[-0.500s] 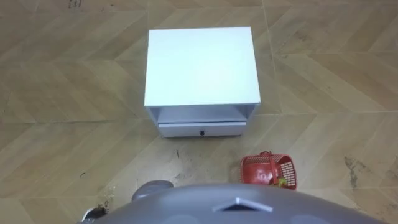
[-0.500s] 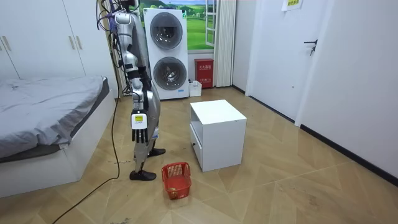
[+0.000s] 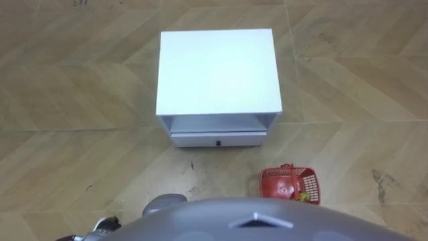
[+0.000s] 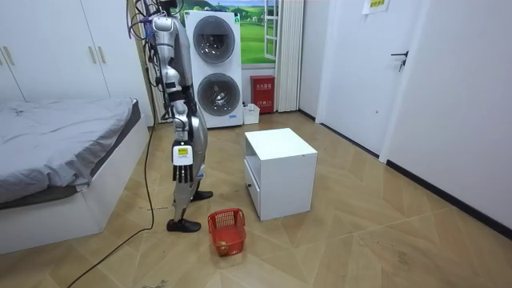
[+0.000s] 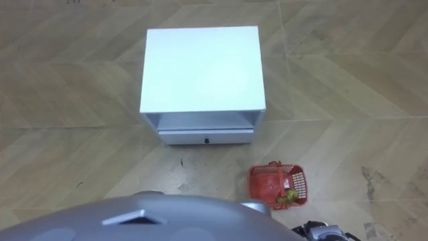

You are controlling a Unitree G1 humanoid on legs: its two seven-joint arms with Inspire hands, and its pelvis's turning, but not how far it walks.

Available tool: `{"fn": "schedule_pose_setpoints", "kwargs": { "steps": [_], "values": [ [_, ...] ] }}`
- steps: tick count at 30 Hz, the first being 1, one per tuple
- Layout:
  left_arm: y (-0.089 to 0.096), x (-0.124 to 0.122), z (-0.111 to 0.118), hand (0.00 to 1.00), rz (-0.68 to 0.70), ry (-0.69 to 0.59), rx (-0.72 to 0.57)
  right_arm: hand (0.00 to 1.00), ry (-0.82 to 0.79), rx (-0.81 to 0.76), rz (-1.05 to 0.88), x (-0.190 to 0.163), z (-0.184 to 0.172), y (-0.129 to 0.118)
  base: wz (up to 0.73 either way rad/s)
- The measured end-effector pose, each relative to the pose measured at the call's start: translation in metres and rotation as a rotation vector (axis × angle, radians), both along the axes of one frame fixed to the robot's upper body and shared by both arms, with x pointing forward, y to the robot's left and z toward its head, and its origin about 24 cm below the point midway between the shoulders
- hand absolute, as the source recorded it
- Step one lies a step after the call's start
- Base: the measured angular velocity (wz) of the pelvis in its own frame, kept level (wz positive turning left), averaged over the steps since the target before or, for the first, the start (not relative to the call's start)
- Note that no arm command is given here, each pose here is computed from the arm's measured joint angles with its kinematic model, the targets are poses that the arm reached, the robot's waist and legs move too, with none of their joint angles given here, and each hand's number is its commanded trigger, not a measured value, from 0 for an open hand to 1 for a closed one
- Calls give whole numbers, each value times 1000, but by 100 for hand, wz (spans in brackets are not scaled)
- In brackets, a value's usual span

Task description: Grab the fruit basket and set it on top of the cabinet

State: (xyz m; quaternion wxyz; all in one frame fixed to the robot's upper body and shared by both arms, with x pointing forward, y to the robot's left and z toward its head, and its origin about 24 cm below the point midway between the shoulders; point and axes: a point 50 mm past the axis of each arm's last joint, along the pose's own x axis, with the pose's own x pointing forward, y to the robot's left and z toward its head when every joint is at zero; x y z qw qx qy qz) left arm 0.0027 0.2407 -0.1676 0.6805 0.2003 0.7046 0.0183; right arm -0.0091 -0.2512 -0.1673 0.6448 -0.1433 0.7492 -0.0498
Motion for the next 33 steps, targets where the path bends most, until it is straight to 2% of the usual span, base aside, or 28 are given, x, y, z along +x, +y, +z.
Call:
{"fn": "schedule_pose_setpoints", "kwargs": {
  "steps": [14,22,25,29,32,33],
  "values": [
    [-5,0,-1,0,-24,3,-19,0,8,4,18,-1,0,2,0],
    [-4,15,-1,0,-40,-38,-21,0,3,4,2,-1,0,1,6],
    [-2,23,0,0,-39,-62,-16,0,-26,1,-3,8,-1,1,-7],
    [7,25,2,0,-15,-88,-2,0,-110,-6,4,36,1,1,-19],
    [15,21,4,0,-6,-102,13,0,-114,-13,-11,36,1,0,-13],
    [17,24,5,0,-8,-109,20,0,-150,-26,-17,46,2,-1,-29]
  ]
}}
